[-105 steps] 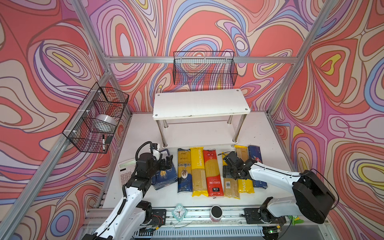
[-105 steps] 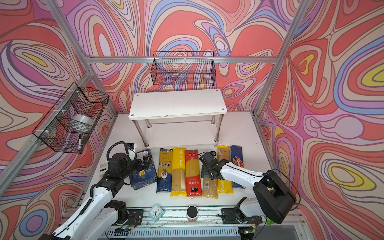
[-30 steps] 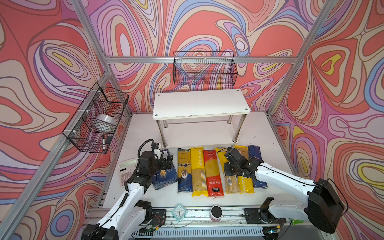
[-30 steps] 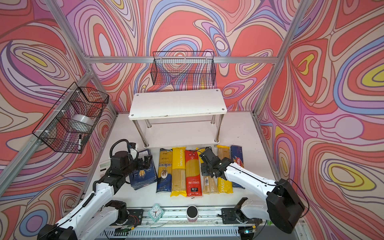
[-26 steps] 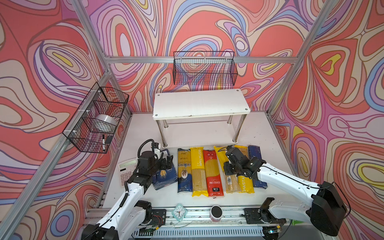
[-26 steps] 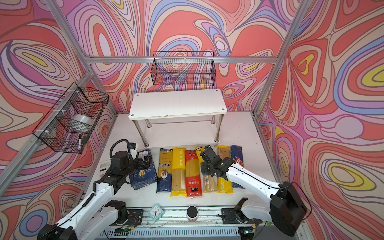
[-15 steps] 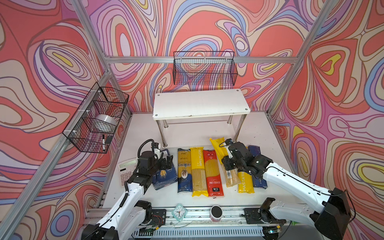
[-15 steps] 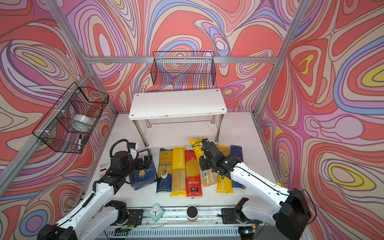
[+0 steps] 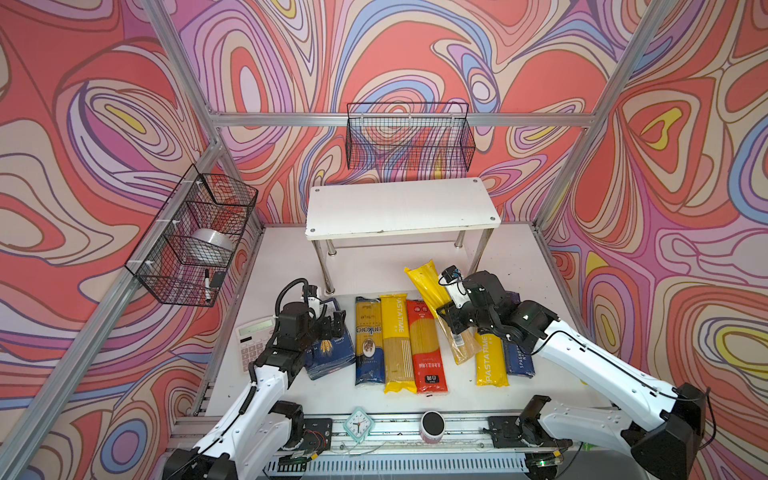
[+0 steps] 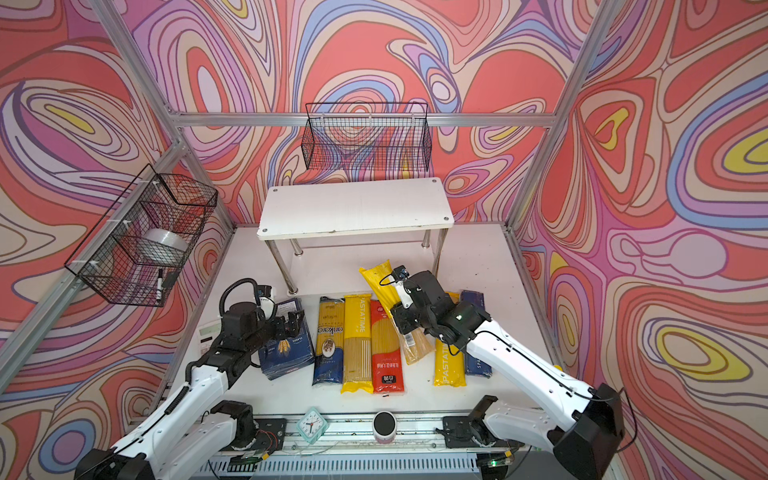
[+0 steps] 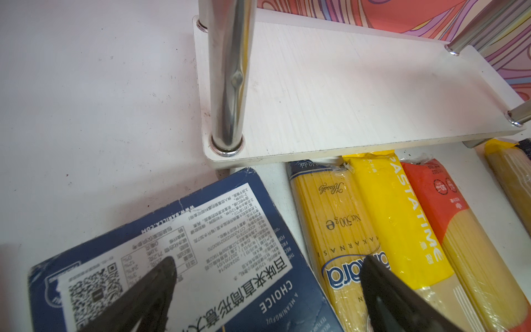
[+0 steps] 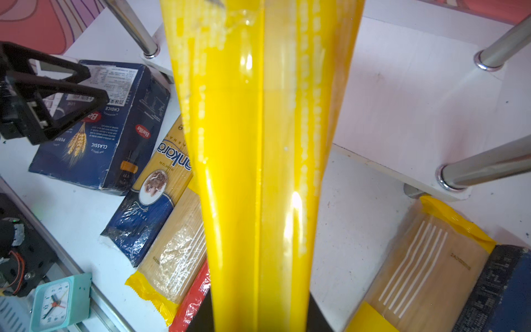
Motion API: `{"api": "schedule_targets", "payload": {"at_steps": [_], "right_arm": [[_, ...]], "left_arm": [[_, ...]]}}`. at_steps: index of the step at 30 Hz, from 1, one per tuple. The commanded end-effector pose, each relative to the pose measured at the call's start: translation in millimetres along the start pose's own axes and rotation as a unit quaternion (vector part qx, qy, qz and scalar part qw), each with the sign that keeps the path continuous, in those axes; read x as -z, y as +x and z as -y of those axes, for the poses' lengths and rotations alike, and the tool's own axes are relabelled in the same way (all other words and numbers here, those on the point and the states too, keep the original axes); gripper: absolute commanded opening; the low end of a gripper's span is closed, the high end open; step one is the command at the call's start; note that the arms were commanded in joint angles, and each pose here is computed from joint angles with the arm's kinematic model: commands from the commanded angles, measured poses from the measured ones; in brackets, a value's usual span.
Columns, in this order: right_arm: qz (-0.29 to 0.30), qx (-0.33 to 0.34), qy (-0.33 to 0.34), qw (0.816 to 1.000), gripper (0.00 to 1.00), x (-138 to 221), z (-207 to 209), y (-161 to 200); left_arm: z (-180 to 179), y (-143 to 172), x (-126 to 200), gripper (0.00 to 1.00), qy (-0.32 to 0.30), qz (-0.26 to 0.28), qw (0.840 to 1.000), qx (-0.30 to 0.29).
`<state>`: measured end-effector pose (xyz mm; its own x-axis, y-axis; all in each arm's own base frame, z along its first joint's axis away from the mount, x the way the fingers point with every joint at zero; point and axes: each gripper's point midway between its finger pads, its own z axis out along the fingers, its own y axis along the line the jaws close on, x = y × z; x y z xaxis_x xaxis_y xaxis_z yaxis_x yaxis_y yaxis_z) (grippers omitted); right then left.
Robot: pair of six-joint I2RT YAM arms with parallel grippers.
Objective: Arrange pasta packages on shelves
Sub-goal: Pick up the pasta bag from the center of the table, then place the pasta bag on the shelf.
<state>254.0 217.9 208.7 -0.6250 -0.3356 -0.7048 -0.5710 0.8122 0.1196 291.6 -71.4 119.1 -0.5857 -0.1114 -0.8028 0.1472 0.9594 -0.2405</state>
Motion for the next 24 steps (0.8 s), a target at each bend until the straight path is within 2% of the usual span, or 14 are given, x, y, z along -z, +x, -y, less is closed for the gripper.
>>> {"api": "schedule_targets", "payload": {"at_steps": [1,10,19,24], "right_arm": [[0.095,0.028,-0.044,0.994,0.00,34,-21,-51],[0.143,0.059,-0.085,0.984,0.00,58,-40,-85],[0.200,0.080,-0.088,0.973,0.00,82,-48,-131],[0.194,0.071,-0.066,0.976,0.00,77,-43,-153]], "left_arm": [[5,-15,3,1.00,0.003,0.021,1.000,-0.004],[5,-16,3,1.00,0.004,0.020,1.000,-0.004],[5,-16,3,1.00,0.004,0.020,1.000,-0.004],[5,-16,3,1.00,0.003,0.019,1.000,-0.004]]}}
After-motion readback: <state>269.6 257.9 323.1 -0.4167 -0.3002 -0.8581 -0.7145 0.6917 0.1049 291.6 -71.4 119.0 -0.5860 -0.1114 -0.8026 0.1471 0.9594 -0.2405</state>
